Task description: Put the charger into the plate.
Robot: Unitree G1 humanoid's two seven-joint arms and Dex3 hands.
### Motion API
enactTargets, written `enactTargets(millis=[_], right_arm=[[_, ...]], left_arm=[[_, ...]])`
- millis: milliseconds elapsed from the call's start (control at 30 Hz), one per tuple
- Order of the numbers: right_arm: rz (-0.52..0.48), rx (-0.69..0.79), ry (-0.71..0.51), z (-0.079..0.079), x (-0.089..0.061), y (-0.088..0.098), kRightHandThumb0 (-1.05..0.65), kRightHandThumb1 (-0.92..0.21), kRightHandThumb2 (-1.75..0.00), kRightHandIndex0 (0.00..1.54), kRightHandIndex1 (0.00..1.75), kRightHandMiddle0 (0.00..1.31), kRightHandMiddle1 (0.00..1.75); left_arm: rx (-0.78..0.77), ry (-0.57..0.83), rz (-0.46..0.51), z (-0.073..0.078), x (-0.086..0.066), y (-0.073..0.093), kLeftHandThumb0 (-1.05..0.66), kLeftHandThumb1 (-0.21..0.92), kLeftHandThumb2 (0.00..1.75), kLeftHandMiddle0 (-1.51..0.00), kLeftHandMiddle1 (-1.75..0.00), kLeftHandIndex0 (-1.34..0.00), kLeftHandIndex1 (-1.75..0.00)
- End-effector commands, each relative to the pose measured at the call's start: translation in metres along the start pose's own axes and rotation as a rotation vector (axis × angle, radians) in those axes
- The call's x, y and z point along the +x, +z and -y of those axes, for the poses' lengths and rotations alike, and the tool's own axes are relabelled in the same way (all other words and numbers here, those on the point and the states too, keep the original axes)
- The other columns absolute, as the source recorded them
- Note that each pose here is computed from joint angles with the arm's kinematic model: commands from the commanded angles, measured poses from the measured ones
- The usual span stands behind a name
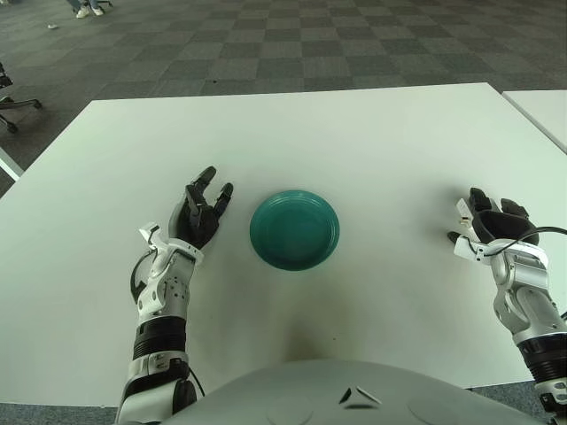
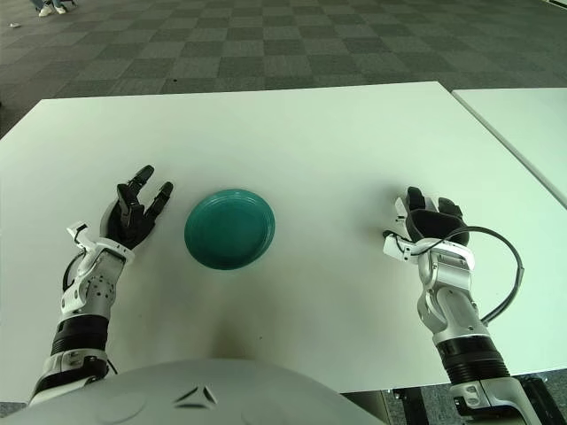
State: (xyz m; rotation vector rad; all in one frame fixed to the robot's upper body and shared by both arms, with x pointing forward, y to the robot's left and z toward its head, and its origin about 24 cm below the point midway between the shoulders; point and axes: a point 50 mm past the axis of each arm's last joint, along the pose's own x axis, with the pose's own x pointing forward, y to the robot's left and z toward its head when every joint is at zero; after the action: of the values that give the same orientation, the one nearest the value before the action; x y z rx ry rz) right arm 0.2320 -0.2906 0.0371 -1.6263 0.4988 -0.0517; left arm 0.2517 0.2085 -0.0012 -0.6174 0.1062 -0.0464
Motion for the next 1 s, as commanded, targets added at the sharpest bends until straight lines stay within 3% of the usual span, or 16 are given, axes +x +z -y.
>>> enactTargets(millis=[0, 133, 400, 700, 967], right_arm=[[-0.010, 0.000, 0.040, -0.014, -0.001, -0.007, -1.05, -0.92, -0.89, 0.17, 0.01, 0.01, 0.21], [-0.012, -0.011, 0.025, -0.023, 0.007, -0.017, -1.05, -0.92, -0.88, 0.19, 0.01, 0.00, 0.25], [0.013, -0.004, -0.042, -0.024, 0.011, -0.017, -1.04, -0.92, -0.87, 0.24, 0.02, 0.00, 0.34], [0.049, 0.004, -0.139, 0.002, 0.002, -0.007, -1.01, -0.92, -0.86, 0.30, 0.04, 0.00, 0.43], [0.062, -0.027, -0.172, 0.016, -0.008, -0.002, -1.00, -0.92, -0.85, 0.33, 0.04, 0.00, 0.44]], left_arm=[[-0.017, 0.057, -0.074, -0.011, -0.009, -0.015, -0.84, 0.92, 0.92, -0.36, -0.01, 0.00, -0.62], [-0.010, 0.061, -0.071, -0.012, -0.009, -0.014, -0.85, 0.92, 0.92, -0.36, -0.01, 0.00, -0.63], [0.000, 0.052, -0.068, -0.012, -0.010, -0.013, -0.86, 0.92, 0.93, -0.35, -0.01, 0.00, -0.60], [-0.042, 0.068, -0.059, -0.009, -0.010, -0.015, -0.81, 0.92, 0.90, -0.38, -0.02, 0.00, -0.64], [-0.063, 0.107, -0.063, -0.005, -0.010, -0.018, -0.78, 0.92, 0.84, -0.43, -0.03, 0.00, -0.76]])
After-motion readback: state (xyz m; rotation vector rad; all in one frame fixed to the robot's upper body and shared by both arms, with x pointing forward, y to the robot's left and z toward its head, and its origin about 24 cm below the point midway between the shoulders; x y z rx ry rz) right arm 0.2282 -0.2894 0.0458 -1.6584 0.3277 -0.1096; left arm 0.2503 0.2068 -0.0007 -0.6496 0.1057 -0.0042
